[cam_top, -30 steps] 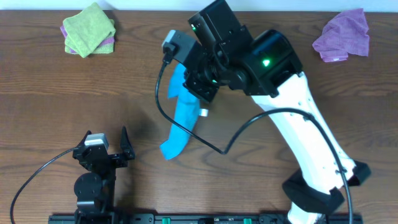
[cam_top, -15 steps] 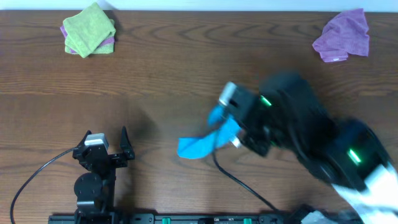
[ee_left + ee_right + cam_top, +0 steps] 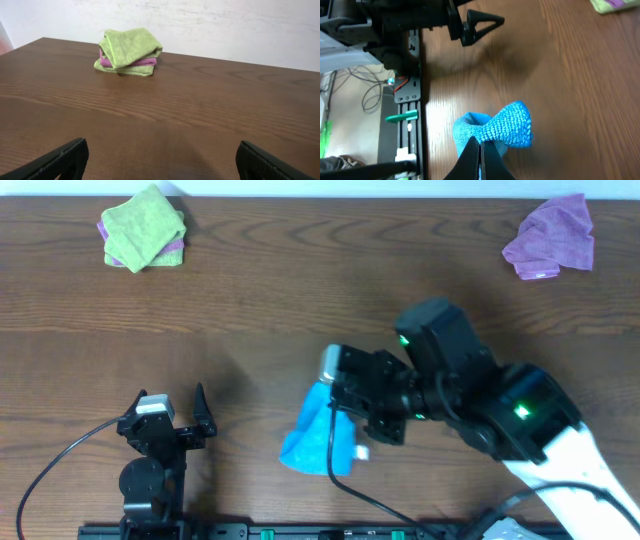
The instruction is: Fold the cloth
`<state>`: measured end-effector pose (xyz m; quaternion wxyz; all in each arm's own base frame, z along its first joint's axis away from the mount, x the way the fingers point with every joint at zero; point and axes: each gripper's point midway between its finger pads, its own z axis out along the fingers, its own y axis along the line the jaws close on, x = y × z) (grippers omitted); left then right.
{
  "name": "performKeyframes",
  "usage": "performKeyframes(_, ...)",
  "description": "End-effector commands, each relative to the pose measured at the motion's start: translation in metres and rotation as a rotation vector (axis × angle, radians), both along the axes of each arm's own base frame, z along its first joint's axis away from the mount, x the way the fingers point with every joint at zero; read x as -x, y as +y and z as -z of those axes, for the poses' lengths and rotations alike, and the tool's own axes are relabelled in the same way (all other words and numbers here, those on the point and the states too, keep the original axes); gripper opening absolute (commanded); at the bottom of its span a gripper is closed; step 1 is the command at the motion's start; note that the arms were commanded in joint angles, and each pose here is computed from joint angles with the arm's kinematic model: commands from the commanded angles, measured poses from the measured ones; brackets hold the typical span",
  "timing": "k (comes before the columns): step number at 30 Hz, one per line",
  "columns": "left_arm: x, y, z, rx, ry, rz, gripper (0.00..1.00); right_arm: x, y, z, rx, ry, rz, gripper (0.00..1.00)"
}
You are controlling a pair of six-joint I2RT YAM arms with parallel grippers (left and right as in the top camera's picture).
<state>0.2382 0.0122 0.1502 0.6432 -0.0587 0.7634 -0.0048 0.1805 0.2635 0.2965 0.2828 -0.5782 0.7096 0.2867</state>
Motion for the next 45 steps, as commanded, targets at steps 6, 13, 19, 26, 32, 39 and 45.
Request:
performKeyframes(6, 0.000, 0.001, 0.017, -0.006, 0.039, -0.005, 0.96, -0.040, 0.024, 0.031, 0.020, -0.008, -0.035, 0.01)
performKeyframes(13, 0.000, 0.001, 0.017, -0.006, 0.039, -0.005, 0.95, -0.090, 0.023, 0.076, 0.070, 0.067, 0.049, 0.01)
performKeyframes(19, 0.000, 0.001, 0.017, -0.006, 0.040, -0.005, 0.95, -0.143, -0.012, 0.122, 0.222, 0.077, 0.247, 0.01)
performKeyframes(26, 0.000, 0.001, 0.017, -0.006, 0.039, -0.005, 0.95, -0.180, -0.065, 0.157, 0.374, 0.094, 0.429, 0.01)
performKeyframes(32, 0.000, 0.001, 0.017, -0.006, 0.040, -0.005, 0.95, -0.198, -0.139, 0.166, 0.630, 0.017, 0.628, 0.01)
performKeyframes(39, 0.000, 0.001, 0.017, -0.006, 0.039, -0.005, 0.95, -0.186, -0.195, 0.170, 0.831, 0.045, 0.711, 0.72)
performKeyframes(45, 0.000, 0.001, 0.017, -0.006, 0.040, -0.005, 0.96, -0.172, -0.131, 0.172, 0.582, 0.160, 0.561, 0.77)
